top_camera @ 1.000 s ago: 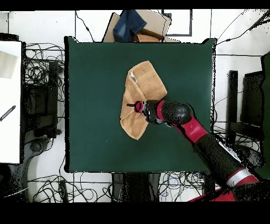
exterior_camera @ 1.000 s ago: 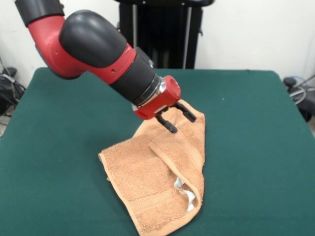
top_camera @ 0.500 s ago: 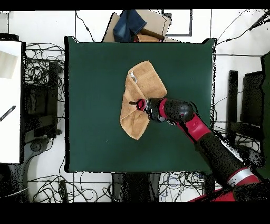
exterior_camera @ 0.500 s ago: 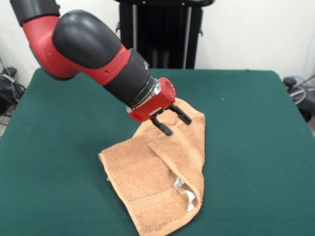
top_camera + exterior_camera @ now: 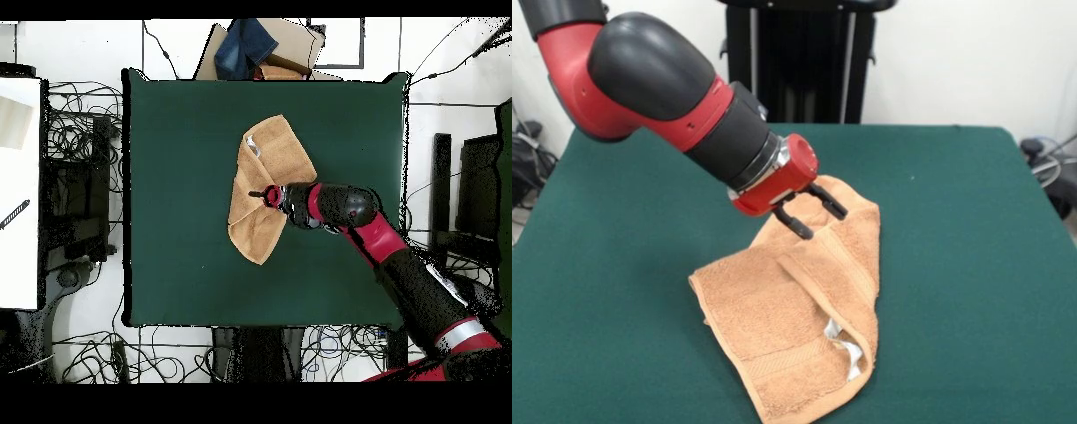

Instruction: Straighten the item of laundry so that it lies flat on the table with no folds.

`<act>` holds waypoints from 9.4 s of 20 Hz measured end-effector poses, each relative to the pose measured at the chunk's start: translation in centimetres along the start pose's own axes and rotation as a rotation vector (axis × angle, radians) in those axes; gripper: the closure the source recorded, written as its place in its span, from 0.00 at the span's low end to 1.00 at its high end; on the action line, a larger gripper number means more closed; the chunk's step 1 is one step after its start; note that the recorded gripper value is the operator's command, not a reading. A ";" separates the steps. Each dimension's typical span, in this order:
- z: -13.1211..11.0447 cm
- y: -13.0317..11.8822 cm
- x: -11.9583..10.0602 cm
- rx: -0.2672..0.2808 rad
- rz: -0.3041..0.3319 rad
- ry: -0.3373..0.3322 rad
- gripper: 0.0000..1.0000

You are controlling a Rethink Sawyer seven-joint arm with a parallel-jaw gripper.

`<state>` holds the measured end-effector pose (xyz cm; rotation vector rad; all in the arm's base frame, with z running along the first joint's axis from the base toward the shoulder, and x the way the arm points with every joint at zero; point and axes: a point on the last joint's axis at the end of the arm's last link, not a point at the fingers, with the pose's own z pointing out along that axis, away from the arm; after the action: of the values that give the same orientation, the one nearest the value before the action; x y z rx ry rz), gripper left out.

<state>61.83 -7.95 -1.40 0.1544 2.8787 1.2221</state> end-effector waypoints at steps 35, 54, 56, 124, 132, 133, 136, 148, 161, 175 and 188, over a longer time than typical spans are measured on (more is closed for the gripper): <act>0.4 -0.7 0.3 0.031 -0.039 0.005 0.00; -1.0 -2.2 -1.9 0.060 -0.034 -0.045 0.00; -1.0 -2.2 -1.9 0.060 -0.034 -0.045 0.00; -2.1 -3.3 -1.9 0.113 -0.062 -0.048 0.00; -3.1 -3.7 -2.0 0.121 -0.058 -0.058 0.00; -3.2 -3.7 -2.0 0.121 -0.058 -0.058 0.00; -3.2 -3.8 -1.8 0.122 -0.058 -0.059 0.00; -1.9 -3.8 -0.9 0.185 -0.111 -0.122 0.00; 0.5 -1.3 1.7 0.171 -0.141 -0.097 0.00; 1.5 -0.7 2.1 0.162 -0.147 -0.081 0.00; 2.0 -0.8 2.3 0.151 -0.140 -0.076 0.00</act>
<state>59.54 -6.86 -3.29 0.0002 2.8584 0.9564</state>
